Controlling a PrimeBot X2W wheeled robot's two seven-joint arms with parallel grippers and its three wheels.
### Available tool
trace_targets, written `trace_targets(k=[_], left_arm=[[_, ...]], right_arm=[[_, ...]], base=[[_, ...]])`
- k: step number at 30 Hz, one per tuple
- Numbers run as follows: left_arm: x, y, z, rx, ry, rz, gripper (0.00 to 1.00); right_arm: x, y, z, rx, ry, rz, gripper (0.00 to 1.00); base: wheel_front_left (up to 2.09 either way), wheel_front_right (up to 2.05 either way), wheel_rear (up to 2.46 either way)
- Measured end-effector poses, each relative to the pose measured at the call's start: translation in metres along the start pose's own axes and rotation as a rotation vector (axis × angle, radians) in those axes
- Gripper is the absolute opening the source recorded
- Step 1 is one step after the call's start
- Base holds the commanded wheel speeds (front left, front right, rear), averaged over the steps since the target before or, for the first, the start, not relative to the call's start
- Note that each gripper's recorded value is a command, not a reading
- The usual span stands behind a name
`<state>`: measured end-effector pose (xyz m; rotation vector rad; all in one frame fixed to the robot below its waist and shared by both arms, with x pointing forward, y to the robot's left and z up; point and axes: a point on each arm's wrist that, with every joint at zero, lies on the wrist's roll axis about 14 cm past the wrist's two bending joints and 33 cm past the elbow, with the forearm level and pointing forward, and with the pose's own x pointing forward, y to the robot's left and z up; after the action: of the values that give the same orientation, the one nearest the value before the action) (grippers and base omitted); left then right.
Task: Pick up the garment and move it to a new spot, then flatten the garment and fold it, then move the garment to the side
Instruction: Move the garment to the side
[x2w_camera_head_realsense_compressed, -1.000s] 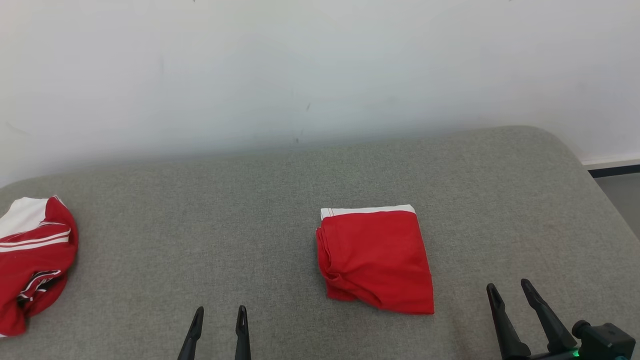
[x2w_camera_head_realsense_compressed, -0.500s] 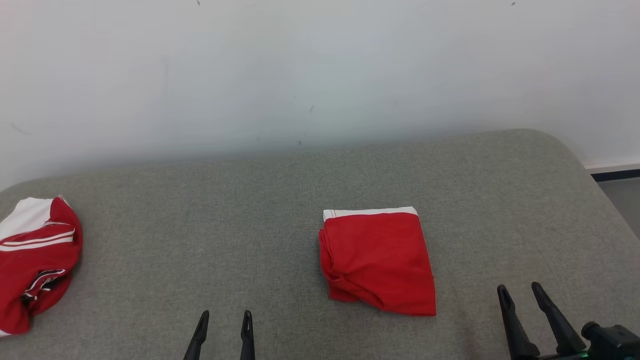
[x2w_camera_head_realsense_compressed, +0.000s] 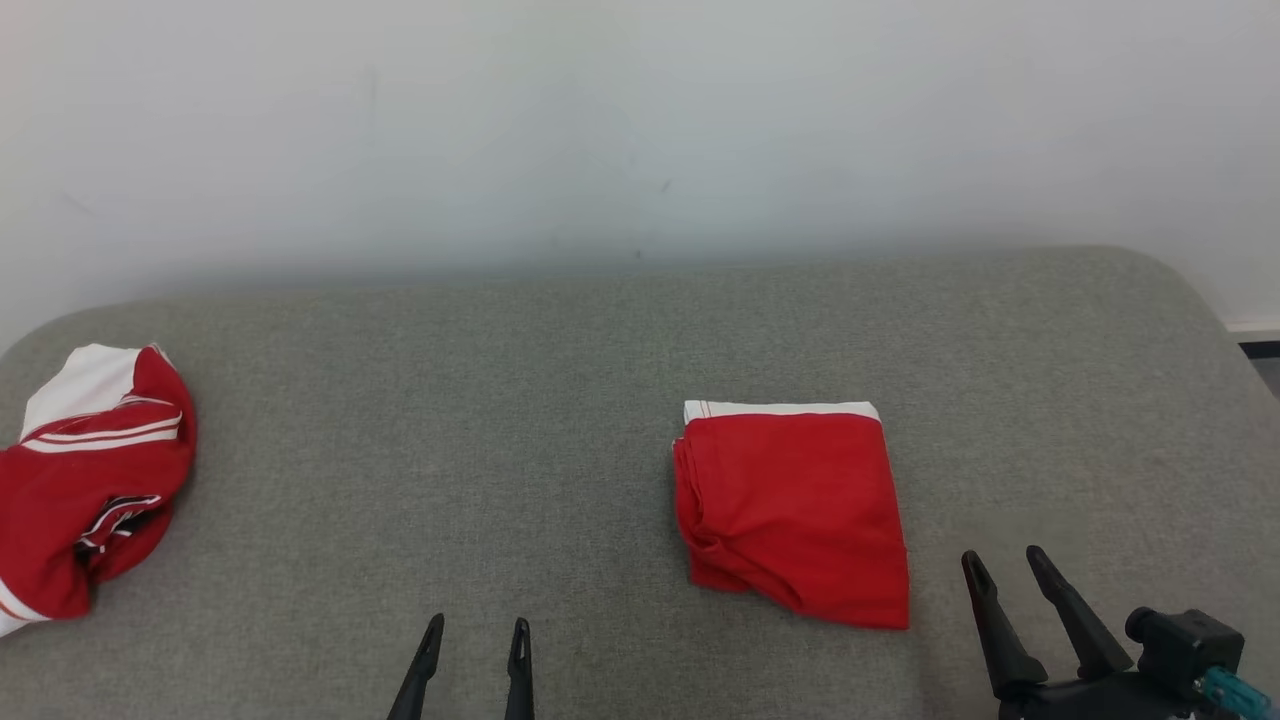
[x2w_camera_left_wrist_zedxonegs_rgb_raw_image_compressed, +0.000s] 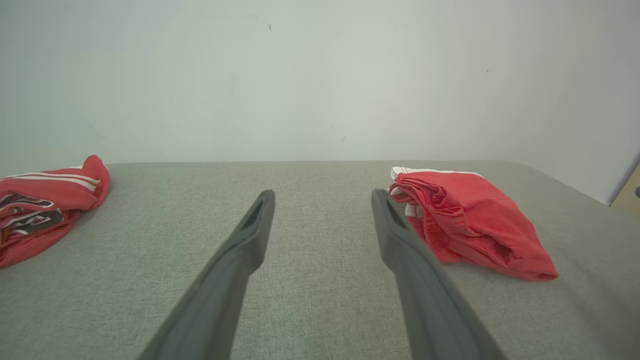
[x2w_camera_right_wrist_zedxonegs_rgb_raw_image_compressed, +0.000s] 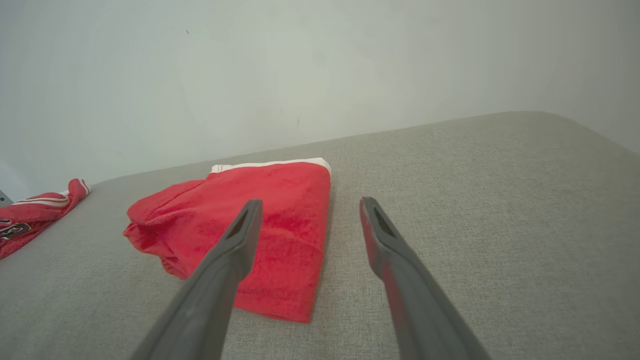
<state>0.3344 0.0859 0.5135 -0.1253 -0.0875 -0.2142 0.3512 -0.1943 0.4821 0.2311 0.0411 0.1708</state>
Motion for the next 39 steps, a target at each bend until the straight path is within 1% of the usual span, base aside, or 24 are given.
trace_targets(k=[5,10,15,18,20,25,30,31,32,33,35,39], left_arm=[[0.001,-0.001,-0.005,0.015,0.013,-0.009,1.0],[0.003,0.003,-0.008,0.016,0.024,0.005,1.0],[0.005,0.007,-0.012,0.016,0.036,0.017,1.0],[0.006,0.008,-0.014,0.016,0.043,0.022,1.0],[0.007,0.01,-0.015,0.017,0.046,0.026,1.0],[0.009,0.015,-0.019,0.02,0.058,0.043,1.0],[0.01,0.02,-0.022,0.024,0.072,0.058,1.0],[0.01,0.021,-0.023,0.024,0.073,0.059,1.0],[0.01,0.021,-0.024,0.024,0.076,0.059,1.0],[0.01,0.021,-0.024,0.024,0.078,0.058,1.0],[0.011,0.021,-0.025,0.025,0.079,0.058,1.0],[0.015,0.022,-0.024,0.027,0.076,0.057,1.0]], right_arm=[[0.024,0.0,-0.02,0.12,0.082,0.002,1.0],[0.051,-0.001,-0.029,0.239,0.166,0.006,1.0],[0.068,-0.005,-0.038,0.349,0.25,-0.004,1.0],[0.074,-0.009,-0.04,0.371,0.268,-0.013,1.0],[0.078,-0.01,-0.046,0.409,0.301,-0.02,1.0],[0.084,-0.006,-0.065,0.448,0.385,-0.017,1.0],[0.089,-0.003,-0.081,0.457,0.437,-0.021,1.0],[0.09,-0.003,-0.083,0.461,0.444,-0.023,0.93],[0.091,-0.002,-0.084,0.462,0.449,-0.021,0.8],[0.092,-0.001,-0.086,0.457,0.454,-0.018,0.45],[0.094,0.001,-0.086,0.458,0.455,-0.014,0.0],[0.098,0.002,-0.083,0.453,0.44,-0.005,0.0]], base=[[0.0,0.0,0.0],[0.0,0.0,0.0],[0.0,0.0,0.0],[0.0,0.0,0.0],[0.0,0.0,0.0],[0.0,0.0,0.0],[0.0,0.0,0.0],[0.0,0.0,0.0],[0.0,0.0,0.0],[0.0,0.0,0.0],[0.0,0.0,0.0],[0.0,0.0,0.0]])
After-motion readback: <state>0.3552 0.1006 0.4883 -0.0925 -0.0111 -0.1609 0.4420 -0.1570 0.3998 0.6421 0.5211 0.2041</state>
